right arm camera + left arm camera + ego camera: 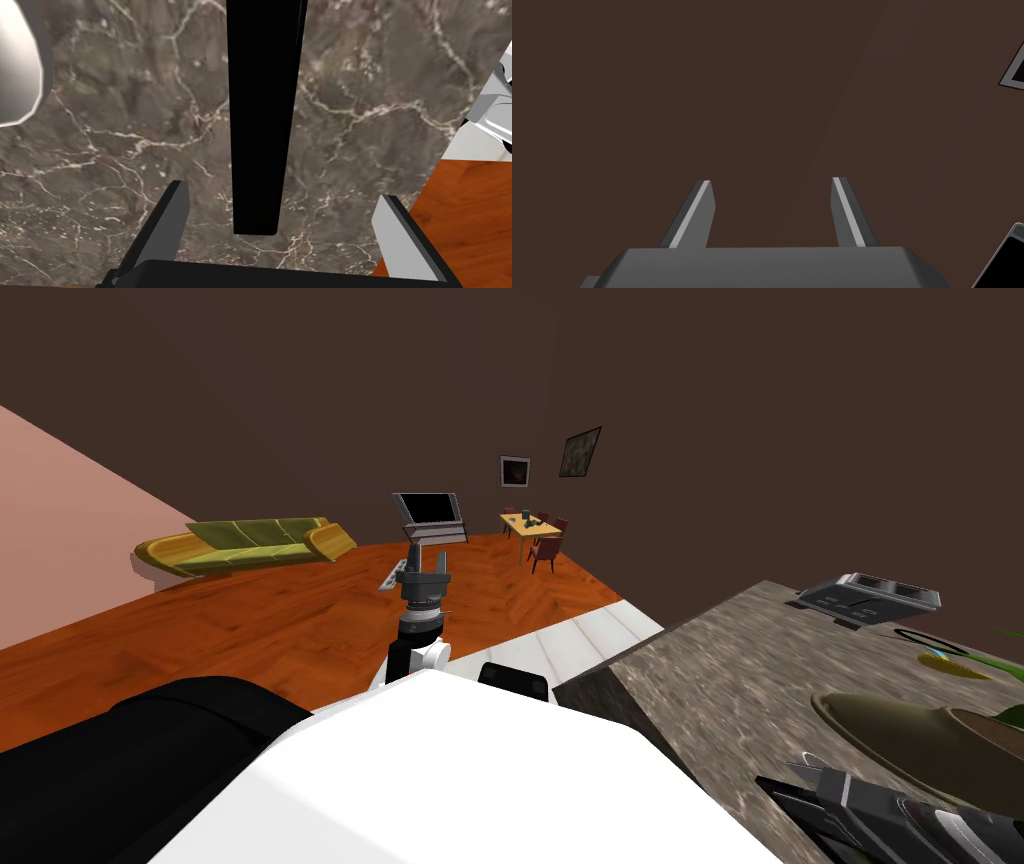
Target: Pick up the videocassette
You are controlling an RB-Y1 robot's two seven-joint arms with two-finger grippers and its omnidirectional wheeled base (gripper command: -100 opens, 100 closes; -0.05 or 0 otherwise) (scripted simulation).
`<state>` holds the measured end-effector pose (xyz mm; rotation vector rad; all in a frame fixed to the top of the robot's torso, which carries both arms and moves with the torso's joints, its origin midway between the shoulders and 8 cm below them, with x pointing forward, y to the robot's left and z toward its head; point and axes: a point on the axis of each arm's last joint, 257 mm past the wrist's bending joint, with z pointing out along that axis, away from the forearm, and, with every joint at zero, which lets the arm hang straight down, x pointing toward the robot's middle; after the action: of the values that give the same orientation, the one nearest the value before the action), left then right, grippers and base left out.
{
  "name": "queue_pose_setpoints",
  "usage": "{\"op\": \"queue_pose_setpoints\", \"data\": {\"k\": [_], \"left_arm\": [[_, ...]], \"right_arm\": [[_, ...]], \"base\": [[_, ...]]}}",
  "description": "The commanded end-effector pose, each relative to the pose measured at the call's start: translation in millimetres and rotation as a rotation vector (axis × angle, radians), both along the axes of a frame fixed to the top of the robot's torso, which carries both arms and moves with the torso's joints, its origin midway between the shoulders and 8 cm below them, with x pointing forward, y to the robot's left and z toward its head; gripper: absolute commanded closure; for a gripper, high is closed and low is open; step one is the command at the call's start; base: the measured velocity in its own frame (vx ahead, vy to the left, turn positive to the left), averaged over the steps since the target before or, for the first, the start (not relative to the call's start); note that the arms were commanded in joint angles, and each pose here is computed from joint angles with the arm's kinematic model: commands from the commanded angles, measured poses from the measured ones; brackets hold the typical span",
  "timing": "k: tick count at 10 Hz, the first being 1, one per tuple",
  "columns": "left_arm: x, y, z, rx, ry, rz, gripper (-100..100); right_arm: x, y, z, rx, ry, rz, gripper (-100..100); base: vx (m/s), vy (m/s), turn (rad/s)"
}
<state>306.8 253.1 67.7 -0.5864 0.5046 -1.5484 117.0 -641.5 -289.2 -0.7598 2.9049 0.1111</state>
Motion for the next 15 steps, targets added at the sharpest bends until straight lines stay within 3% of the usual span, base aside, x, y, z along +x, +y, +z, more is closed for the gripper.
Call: {"op": "queue_pose_setpoints", "data": {"k": [1,4,5,6,7,10,11,12,15], "left_arm": [[0.0,0.0,0.0,0.0,0.0,0.0,0],[0.0,0.0,0.0,0.0,0.0,0.0,0],[0.0,0.0,0.0,0.0,0.0,0.0,0],[0.0,0.0,0.0,0.0,0.0,0.0,0],[0.0,0.0,0.0,0.0,0.0,0.0,0],[0.0,0.0,0.0,0.0,0.0,0.0,0],[0.0,0.0,0.0,0.0,0.0,0.0,0],[0.0,0.0,0.0,0.0,0.0,0.0,0],[0.0,0.0,0.0,0.0,0.0,0.0,0]], "right_arm": [[-1.9,-5.9,0.0,-0.008,0.009,0.003,-100],[-26.2,-40.1,16.5,-0.098,0.093,0.017,-100],[-20.0,-31.4,12.1,-0.077,0.073,0.013,-100],[-21.2,-32.8,12.4,-0.081,0.076,0.015,0],[-33.9,-33.2,2.2,-0.081,0.079,0.002,-100],[-53.2,-32.7,-13.1,-0.08,0.084,-0.016,-100],[-49.0,-32.3,-9.3,-0.079,0.083,-0.011,-100],[-49.6,-32.5,-10.0,-0.08,0.083,-0.012,100],[-49.3,-32.7,-9.9,-0.081,0.082,-0.012,100]], "base": [[-0.019,-0.013,-0.008],[-0.077,-0.031,-0.009],[-0.065,-0.017,-0.007],[-0.009,-0.003,-0.001],[0.019,-0.004,0.087],[0.038,-0.002,0.069],[0.018,0.0,0.014],[0.0,0.0,0.0],[0.0,0.0,0.0]]}}
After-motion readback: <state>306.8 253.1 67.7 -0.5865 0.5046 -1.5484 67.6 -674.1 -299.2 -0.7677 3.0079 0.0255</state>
